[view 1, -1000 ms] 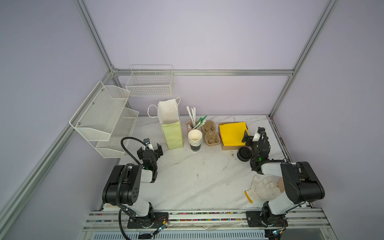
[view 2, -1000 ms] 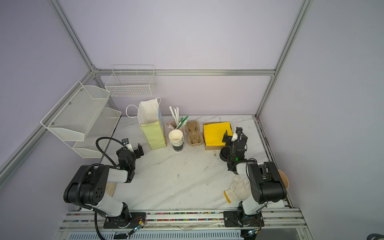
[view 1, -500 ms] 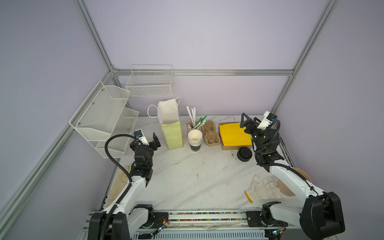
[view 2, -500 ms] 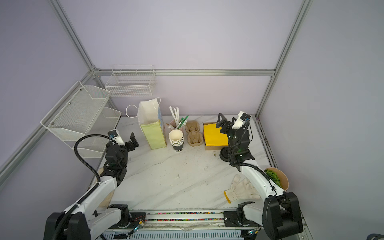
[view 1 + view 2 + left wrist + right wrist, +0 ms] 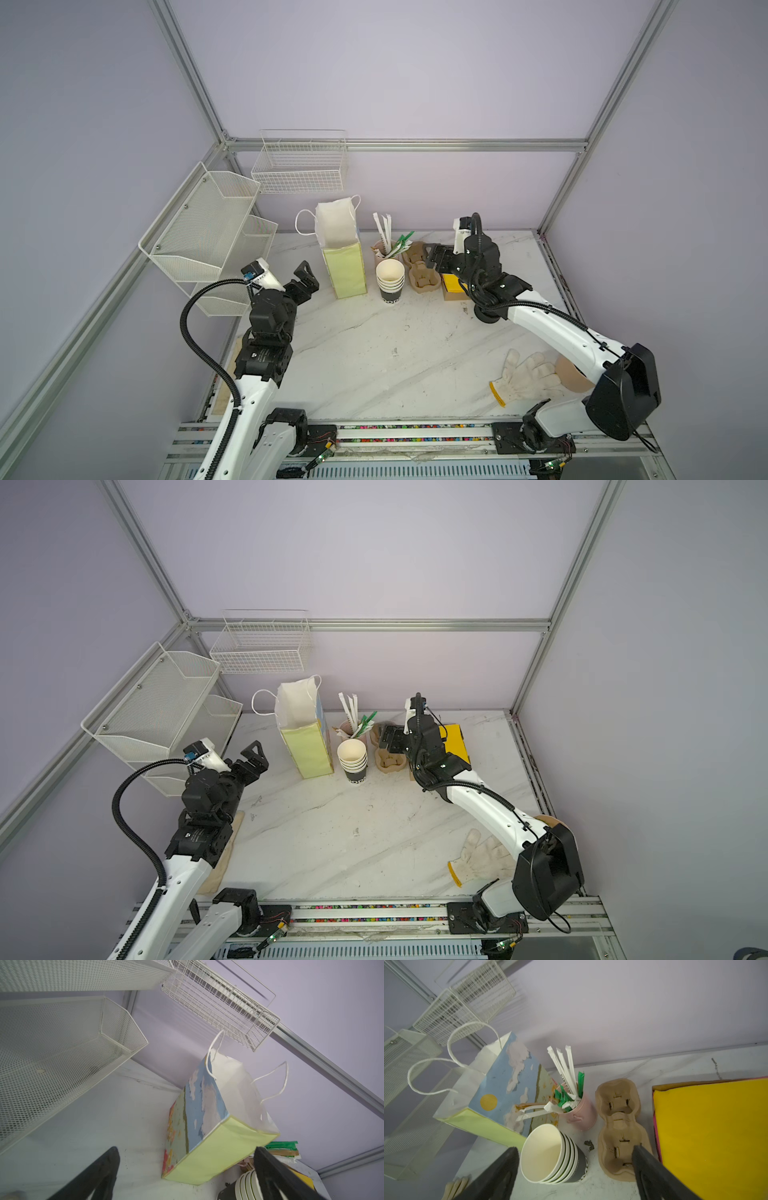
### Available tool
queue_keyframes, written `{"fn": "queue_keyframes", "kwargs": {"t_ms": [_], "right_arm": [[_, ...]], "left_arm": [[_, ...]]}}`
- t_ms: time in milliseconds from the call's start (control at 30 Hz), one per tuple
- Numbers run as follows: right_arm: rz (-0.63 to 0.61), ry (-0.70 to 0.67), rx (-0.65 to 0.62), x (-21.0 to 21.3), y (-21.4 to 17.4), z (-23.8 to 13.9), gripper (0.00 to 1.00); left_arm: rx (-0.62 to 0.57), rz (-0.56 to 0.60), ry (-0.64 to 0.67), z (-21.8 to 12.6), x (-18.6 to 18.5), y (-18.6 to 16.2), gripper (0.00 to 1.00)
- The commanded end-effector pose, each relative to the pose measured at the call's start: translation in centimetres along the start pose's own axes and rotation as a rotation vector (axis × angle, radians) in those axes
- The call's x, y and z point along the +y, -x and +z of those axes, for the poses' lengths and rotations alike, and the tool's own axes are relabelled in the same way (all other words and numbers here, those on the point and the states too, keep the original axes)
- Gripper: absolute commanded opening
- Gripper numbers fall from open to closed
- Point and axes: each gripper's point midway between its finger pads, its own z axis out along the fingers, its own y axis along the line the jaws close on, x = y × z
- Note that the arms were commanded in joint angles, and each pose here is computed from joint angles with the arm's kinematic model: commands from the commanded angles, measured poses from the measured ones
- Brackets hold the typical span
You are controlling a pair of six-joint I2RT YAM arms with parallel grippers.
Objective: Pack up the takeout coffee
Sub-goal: 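Lower the right gripper into the top white paper cup and grip its rim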
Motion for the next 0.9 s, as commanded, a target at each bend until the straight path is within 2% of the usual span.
{"fn": "queue_keyframes", "kwargs": {"t_ms": [0, 167, 300, 500, 867], "right_arm": [[-0.041, -0.046, 0.093, 0.7, -2.0, 0.8, 0.82], [-0.072, -0.048, 0.184, 2.2, -4.0, 2.9, 0.67], [-0.11, -0.072, 0.274, 2.8, -5.7, 4.4, 0.62], [-0.162, -0.129, 0.392, 2.7, -7.1, 6.1, 0.6], [-0.197, -0.144, 0.48, 2.9, -8.3, 7.8, 0.42]], "left_arm": [[0.048, 0.057, -0.154, -1.6, -4.2, 1.5, 1.0], [0.186, 0.097, 0.033, -1.0, -1.2, -0.7, 1.0], [0.219, 0.103, 0.101, -0.8, 0.3, -2.0, 1.0], [0.287, 0.102, 0.099, 0.1, 0.1, -3.2, 1.0], [0.414, 0.099, 0.072, 1.4, -0.7, -5.6, 1.0]]}}
